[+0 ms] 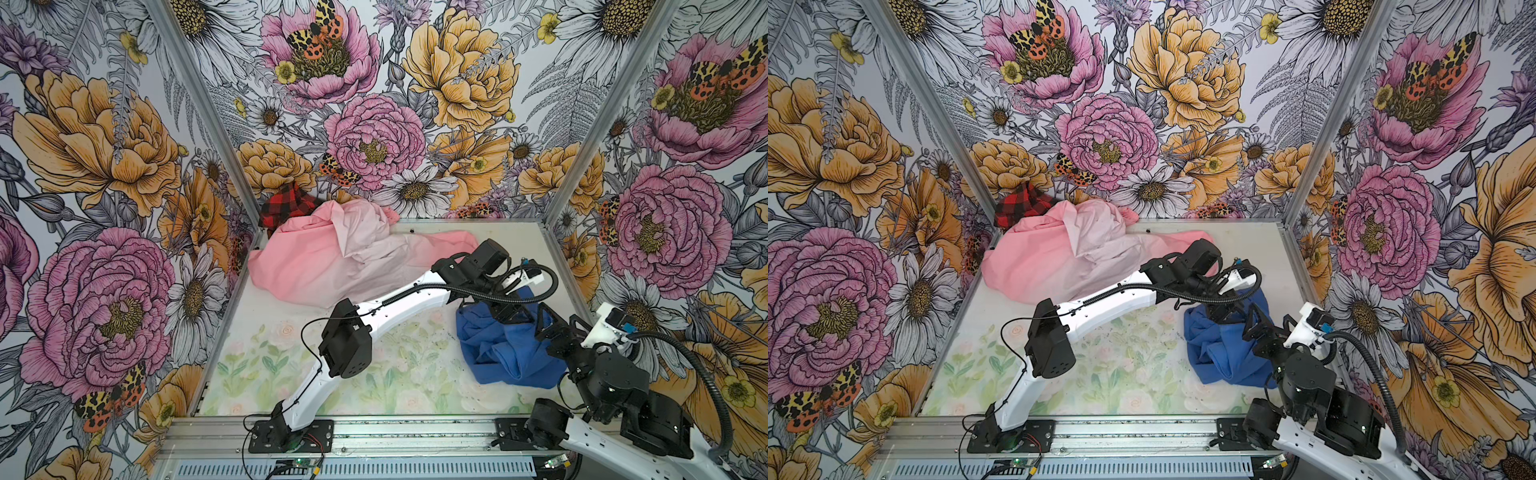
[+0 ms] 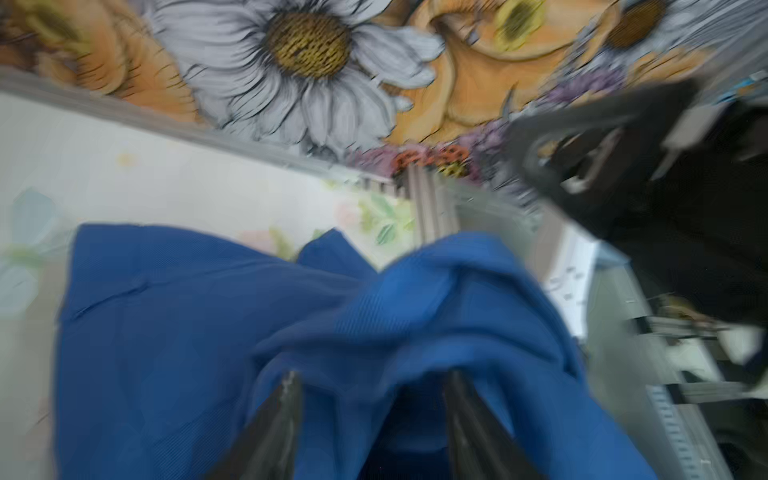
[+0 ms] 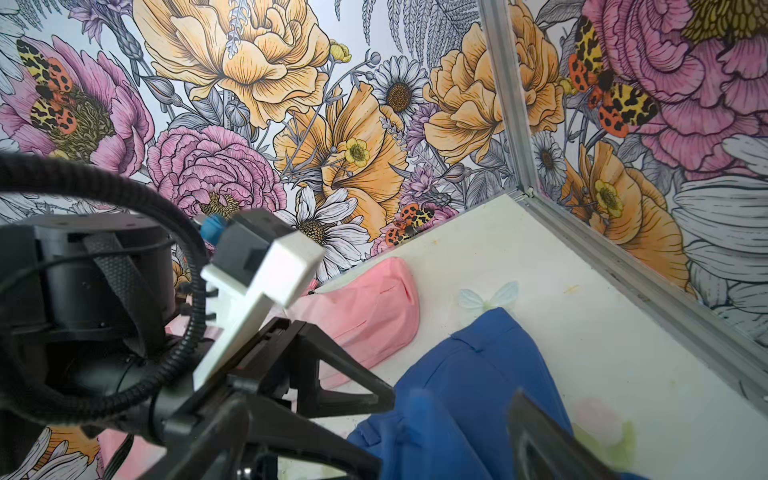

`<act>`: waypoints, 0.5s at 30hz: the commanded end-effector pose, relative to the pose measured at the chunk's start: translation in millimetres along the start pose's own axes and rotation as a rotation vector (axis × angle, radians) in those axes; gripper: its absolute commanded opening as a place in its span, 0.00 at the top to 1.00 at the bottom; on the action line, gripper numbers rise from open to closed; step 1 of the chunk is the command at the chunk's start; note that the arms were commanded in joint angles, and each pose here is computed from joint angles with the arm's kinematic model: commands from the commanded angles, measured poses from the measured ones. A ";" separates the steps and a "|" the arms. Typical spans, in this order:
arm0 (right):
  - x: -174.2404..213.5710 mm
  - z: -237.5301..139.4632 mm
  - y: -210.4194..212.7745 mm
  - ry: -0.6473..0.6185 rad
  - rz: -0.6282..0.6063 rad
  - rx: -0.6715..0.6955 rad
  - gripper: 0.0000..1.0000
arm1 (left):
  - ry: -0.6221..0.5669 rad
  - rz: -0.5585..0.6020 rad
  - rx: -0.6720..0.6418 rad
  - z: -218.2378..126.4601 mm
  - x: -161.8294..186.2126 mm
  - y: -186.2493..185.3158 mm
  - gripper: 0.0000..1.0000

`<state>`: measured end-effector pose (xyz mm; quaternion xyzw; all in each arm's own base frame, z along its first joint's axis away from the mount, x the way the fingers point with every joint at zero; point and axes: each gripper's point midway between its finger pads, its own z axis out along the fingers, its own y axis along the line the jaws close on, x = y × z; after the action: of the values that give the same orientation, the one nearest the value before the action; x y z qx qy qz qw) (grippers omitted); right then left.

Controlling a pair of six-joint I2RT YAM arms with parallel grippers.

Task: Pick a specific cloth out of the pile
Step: 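Grasp the blue cloth with the right gripper while the left gripper releases it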

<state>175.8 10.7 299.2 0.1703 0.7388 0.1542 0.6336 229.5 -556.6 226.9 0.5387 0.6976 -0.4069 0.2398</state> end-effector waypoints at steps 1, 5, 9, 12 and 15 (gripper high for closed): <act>6.1 4.6 -1.9 0.016 -0.043 0.044 0.03 | 0.056 0.023 -0.521 -66.0 11.3 83.1 0.05; 23.3 15.5 9.1 0.087 -0.116 0.071 0.02 | 0.025 -0.052 -0.702 -125.0 27.5 99.7 0.01; 57.9 33.7 18.4 0.257 -0.192 0.146 0.01 | -0.069 -0.158 -0.696 -187.7 50.8 86.2 0.01; 103.5 51.3 11.4 0.509 -0.192 0.221 0.03 | -0.054 -0.224 -0.628 -212.0 82.3 70.3 0.01; 135.6 60.5 -3.9 0.657 -0.195 0.285 0.04 | -0.027 -0.242 -0.608 -228.2 102.2 52.6 0.01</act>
<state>228.3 52.5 200.7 0.1466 0.8904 0.0007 0.4310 293.0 -311.0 274.7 0.3440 0.8328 -0.1929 0.3884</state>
